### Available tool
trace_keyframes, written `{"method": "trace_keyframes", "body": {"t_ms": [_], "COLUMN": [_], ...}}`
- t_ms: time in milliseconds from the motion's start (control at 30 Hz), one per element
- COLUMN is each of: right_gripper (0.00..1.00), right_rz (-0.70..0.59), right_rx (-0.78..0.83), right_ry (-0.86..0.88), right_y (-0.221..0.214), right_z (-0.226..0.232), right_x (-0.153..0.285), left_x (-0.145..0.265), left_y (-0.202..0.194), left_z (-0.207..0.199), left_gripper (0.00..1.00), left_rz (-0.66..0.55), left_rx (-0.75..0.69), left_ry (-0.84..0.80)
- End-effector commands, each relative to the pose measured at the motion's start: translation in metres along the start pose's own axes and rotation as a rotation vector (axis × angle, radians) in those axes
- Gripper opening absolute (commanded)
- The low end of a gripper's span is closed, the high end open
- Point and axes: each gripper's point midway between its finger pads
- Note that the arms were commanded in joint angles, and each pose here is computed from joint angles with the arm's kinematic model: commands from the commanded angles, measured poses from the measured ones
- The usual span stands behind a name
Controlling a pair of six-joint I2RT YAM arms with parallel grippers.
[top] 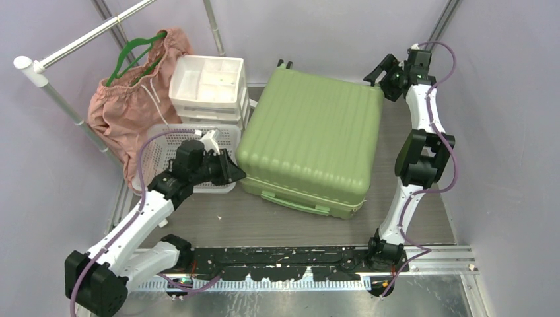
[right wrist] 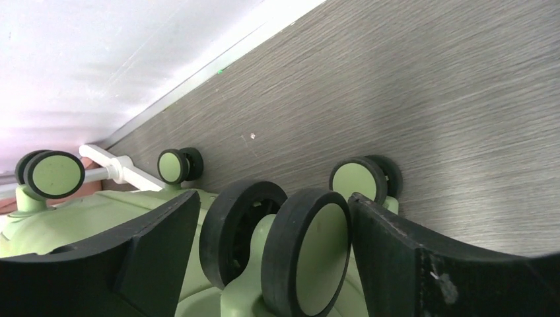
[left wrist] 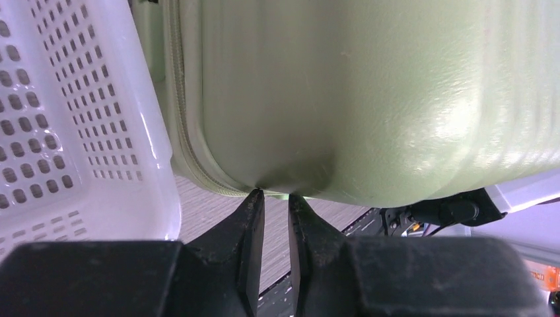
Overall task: Open, take out, and arrange the luggage
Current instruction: Adjust the luggage at the center of the board.
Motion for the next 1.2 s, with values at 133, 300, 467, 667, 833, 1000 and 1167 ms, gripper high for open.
{"method": "trace_keyframes", "body": {"t_ms": [133, 300, 467, 667, 833, 1000, 1167], "right_gripper": [0.66, 0.54, 0.48, 0.46, 0.49, 0.63, 0.93], "right_rz": [-0.130, -0.180, -0.245, -0.301, -0.339, -0.342, -0.356], "right_rx": [0.002, -0.025, -0.029, -0.051, -0.057, -0.008, 0.115], "right_ry": [0.110, 0.096, 0.014, -0.061, -0.112, -0.125, -0.150], "right_y": [0.034, 0.041, 0.049, 0.051, 0.052, 0.050, 0.051], "right_z": [0.030, 0.020, -0.005, -0.036, -0.060, -0.065, -0.059], "right_x": [0.025, 0.040, 0.060, 0.091, 0.120, 0.145, 0.177], "left_x": [-0.016, -0.023, -0.031, -0.043, -0.056, -0.074, -0.098], "left_y": [0.025, 0.028, 0.033, 0.040, 0.053, 0.071, 0.081], "left_z": [-0.026, -0.031, -0.039, -0.047, -0.054, -0.066, -0.066], "left_gripper": [0.21, 0.21, 0.21, 0.21, 0.21, 0.22, 0.22], "left_rz": [-0.076, -0.069, -0.064, -0.061, -0.075, -0.080, -0.061], "left_rx": [-0.044, -0.052, -0.066, -0.078, -0.084, -0.091, -0.081], "left_ry": [-0.080, -0.092, -0.111, -0.127, -0.141, -0.160, -0.149]}}
Point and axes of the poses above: each gripper's point midway between its finger pads, its own x axis back along the fingers, its own z axis along the line the jaws close on, y = z × x, and after that the axes turned 1 degree about -x, right-handed
